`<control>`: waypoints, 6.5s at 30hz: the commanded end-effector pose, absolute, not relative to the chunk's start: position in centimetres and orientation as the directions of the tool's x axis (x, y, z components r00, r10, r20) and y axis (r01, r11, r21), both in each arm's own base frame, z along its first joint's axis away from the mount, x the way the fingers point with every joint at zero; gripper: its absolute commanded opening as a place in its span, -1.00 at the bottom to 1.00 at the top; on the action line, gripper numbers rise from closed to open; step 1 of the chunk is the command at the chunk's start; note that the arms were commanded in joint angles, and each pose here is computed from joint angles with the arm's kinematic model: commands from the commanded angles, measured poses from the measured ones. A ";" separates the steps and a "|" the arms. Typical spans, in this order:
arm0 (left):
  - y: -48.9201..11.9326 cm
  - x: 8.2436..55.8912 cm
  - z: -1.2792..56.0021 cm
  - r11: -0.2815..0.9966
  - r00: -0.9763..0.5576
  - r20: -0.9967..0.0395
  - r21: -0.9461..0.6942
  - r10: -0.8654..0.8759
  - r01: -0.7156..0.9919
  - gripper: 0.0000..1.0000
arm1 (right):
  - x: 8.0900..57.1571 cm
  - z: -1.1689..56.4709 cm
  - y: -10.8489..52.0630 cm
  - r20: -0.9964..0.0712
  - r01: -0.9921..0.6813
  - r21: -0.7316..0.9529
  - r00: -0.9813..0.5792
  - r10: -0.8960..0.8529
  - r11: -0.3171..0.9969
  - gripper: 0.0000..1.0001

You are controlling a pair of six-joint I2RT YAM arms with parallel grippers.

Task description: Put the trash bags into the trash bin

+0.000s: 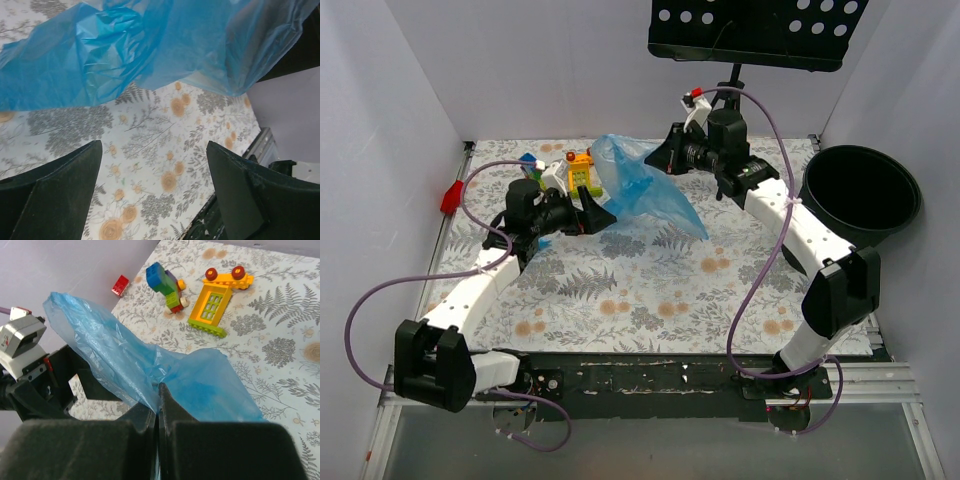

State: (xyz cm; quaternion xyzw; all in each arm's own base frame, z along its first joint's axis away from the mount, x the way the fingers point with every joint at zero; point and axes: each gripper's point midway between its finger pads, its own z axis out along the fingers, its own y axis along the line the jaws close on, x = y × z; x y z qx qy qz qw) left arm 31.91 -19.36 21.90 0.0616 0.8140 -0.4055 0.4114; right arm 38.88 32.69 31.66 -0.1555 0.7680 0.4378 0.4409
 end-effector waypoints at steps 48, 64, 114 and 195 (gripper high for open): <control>-9.9 27.9 14.5 0.846 -0.865 -0.477 -0.388 0.154 0.365 -1.00 | 41.6 26.2 21.5 -0.938 -0.444 0.124 -0.344 -0.041 0.887 -0.97; -7.0 46.6 54.9 0.922 0.032 -0.994 -0.082 -0.102 0.379 -1.00 | 46.6 55.3 33.6 -0.918 -0.701 -0.224 0.384 0.094 0.677 -0.97; -0.1 43.6 49.5 0.963 -0.095 -0.986 -0.155 -0.137 0.222 -1.00 | 47.4 59.0 34.7 -0.783 -0.426 -0.331 0.622 0.007 0.842 -0.97; -6.3 30.1 44.3 0.958 -0.091 -0.993 0.041 0.070 0.285 -1.00 | 23.1 28.0 20.4 -0.756 -0.939 -0.046 -0.190 -0.627 0.340 -0.97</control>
